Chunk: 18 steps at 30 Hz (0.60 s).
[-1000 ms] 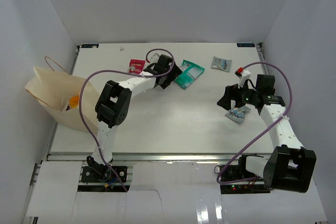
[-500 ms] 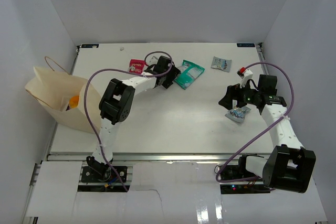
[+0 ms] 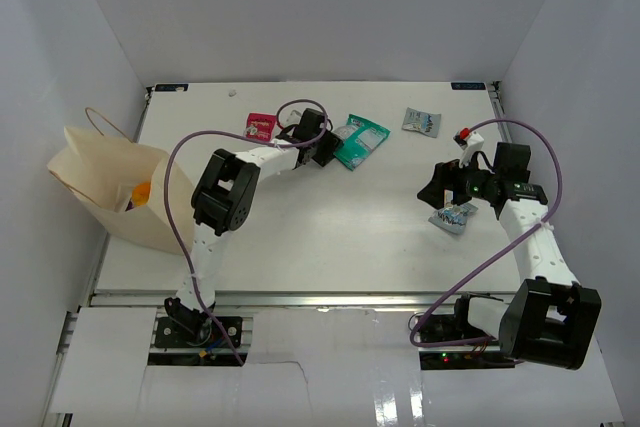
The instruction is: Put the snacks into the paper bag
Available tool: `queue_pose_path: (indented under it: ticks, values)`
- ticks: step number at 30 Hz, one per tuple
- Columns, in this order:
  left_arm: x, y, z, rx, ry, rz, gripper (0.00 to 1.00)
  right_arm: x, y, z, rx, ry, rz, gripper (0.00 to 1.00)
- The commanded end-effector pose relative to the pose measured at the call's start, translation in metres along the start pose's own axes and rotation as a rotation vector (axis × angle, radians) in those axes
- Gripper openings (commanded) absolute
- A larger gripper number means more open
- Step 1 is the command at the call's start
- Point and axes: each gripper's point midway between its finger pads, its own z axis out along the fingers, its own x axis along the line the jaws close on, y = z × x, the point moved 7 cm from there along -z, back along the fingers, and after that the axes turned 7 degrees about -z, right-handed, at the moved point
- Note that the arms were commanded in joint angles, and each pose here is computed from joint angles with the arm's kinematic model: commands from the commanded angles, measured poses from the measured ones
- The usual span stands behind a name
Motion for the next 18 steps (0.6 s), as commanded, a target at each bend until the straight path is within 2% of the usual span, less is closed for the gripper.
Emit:
queue_pose_path:
  ticks: [1, 4, 5, 14, 18]
  values:
    - [0.019, 0.002, 0.009, 0.008, 0.07, 0.0, 0.55, 0.004, 0.005, -0.004, -0.037, 0.019, -0.025, 0.93]
    - [0.018, 0.005, 0.009, 0.009, 0.061, 0.017, 0.53, 0.004, 0.006, -0.005, -0.041, 0.022, -0.027, 0.93]
    - [0.016, 0.006, 0.009, 0.009, 0.045, 0.022, 0.49, 0.004, 0.006, -0.005, -0.042, 0.022, -0.028, 0.93]
    - [0.008, 0.021, 0.004, 0.014, -0.016, 0.035, 0.33, 0.007, 0.005, -0.006, -0.054, 0.04, -0.031, 0.92]
    - [0.004, 0.03, -0.001, 0.018, -0.059, 0.042, 0.22, 0.008, 0.005, -0.006, -0.057, 0.051, -0.032, 0.92]
